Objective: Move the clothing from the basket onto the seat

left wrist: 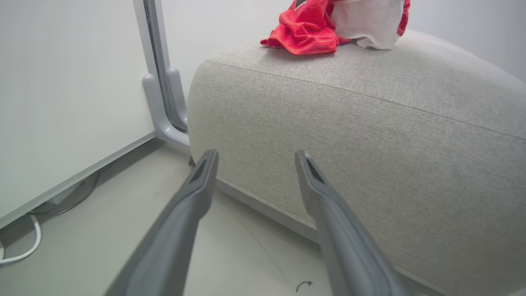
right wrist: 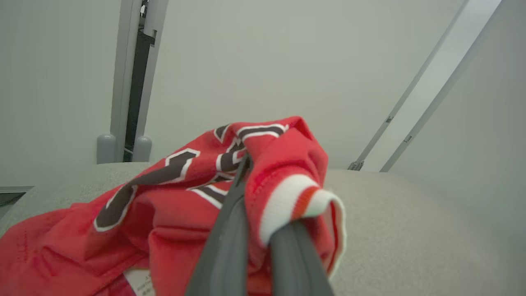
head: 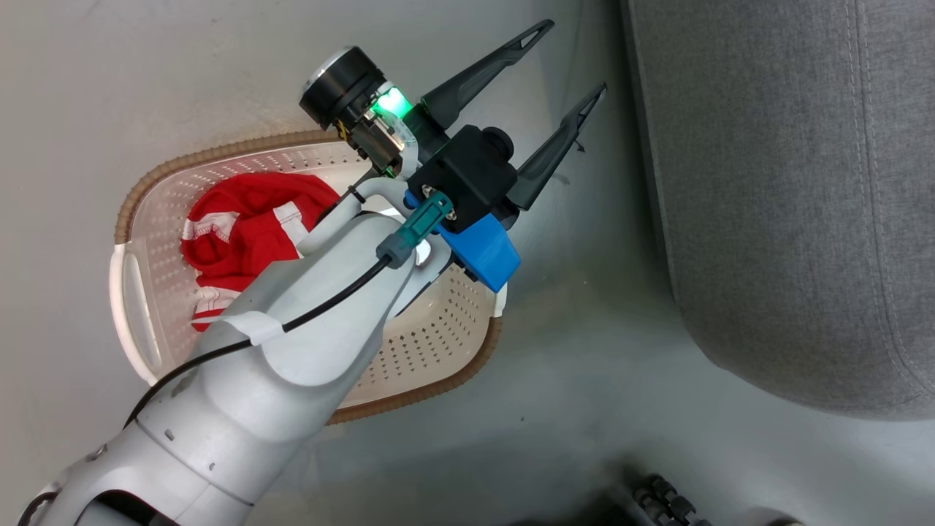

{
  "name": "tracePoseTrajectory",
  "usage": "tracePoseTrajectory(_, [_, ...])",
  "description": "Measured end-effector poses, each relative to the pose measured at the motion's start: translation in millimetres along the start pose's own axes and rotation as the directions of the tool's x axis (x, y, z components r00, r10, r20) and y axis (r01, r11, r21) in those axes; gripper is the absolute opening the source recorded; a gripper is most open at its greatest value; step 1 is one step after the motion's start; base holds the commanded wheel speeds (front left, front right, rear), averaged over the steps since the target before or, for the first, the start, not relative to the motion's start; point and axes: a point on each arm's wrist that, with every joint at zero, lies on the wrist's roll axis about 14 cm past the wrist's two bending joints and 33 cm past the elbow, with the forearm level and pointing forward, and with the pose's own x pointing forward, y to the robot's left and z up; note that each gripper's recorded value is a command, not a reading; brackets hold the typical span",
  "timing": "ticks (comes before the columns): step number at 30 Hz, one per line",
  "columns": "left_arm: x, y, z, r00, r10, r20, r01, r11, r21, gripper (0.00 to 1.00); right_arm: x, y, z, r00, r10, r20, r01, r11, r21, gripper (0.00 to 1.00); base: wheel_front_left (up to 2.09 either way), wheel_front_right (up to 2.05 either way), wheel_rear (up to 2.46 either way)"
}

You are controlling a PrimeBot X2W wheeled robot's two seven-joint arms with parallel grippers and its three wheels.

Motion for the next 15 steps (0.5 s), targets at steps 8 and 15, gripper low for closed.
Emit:
tracePoseTrajectory(8, [0.2, -0.6, 3.2, 1.000, -0.003, -0.001, 0.003, 1.000, 0.011, 1.00, -19.5, 9.5, -42.9, 0.991, -0.001, -0.132, 0.009, 0.998, 0.057, 0.04, 0.00, 0.00, 0.00])
tracePoseTrajectory(15, [-1.4, -4.3, 21.6, 1.000, 0.003, 0.012, -0.003, 0.999, 0.033, 1.00, -38.1, 6.3, -37.6, 0.991, -0.005, -0.133, 0.018, 0.995, 0.094, 1.00, 0.00, 0.00, 0.00])
